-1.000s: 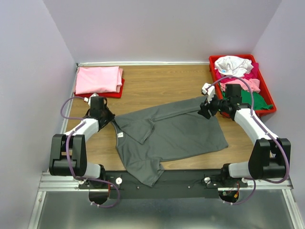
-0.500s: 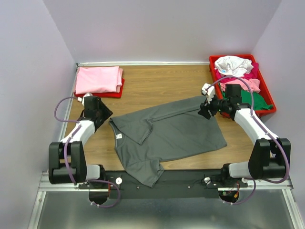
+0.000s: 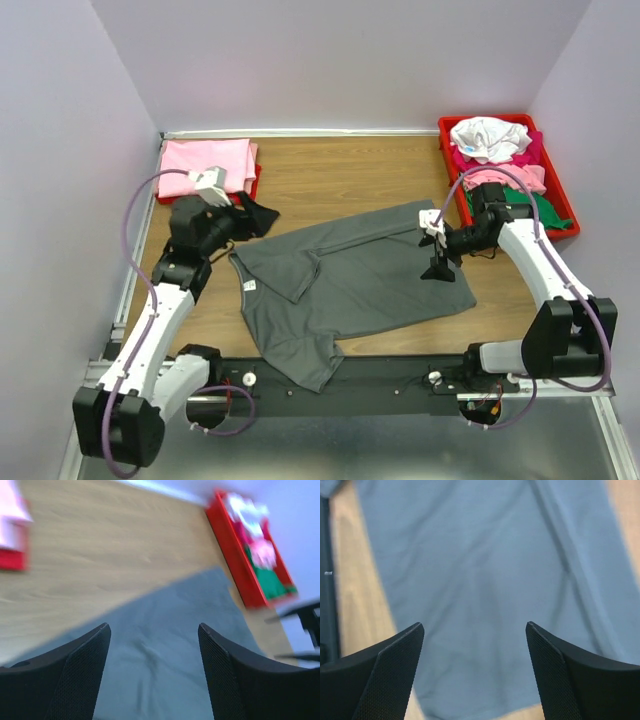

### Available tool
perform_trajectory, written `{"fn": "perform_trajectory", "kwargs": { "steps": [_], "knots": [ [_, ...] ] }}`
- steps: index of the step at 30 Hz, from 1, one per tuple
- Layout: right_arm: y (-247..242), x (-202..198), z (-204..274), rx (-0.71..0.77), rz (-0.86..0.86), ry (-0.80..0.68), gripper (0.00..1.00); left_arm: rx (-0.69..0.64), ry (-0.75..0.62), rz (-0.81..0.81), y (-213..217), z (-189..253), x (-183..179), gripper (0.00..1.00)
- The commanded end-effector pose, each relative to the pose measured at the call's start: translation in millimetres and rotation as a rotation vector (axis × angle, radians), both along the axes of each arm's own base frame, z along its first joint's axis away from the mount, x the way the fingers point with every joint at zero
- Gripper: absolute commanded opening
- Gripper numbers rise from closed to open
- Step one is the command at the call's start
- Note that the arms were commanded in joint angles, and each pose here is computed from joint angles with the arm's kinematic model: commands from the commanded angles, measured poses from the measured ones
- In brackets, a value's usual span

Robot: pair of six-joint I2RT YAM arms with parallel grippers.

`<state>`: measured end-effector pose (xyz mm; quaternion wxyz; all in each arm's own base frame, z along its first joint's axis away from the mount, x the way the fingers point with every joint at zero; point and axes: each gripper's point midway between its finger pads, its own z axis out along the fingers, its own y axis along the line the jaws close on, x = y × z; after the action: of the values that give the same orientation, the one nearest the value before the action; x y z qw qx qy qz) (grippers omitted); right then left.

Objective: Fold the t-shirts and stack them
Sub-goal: Fold the tshirt

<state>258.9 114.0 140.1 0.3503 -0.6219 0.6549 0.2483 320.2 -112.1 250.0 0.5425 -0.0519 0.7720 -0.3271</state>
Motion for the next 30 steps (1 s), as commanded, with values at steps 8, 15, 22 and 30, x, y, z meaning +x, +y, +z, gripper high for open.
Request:
{"fn": "perform_trajectory", "kwargs": {
  "steps": [8,15,22,30],
  "knots": [
    [-21,99,0,0.049,-0.588,0.108,0.84,0.172,0.338,0.162,3,-95,-29,0.64],
    [-62,204,-31,-0.019,-1.013,0.141,0.78,0.095,0.401,0.473,70,-121,6,0.64],
    [-79,233,-87,-0.11,-1.151,0.22,0.76,0.079,0.504,0.376,70,-160,5,0.73],
    [-75,226,-128,-0.144,-1.141,0.312,0.67,0.08,0.606,0.294,63,-196,-2,0.73]
  ]
}}
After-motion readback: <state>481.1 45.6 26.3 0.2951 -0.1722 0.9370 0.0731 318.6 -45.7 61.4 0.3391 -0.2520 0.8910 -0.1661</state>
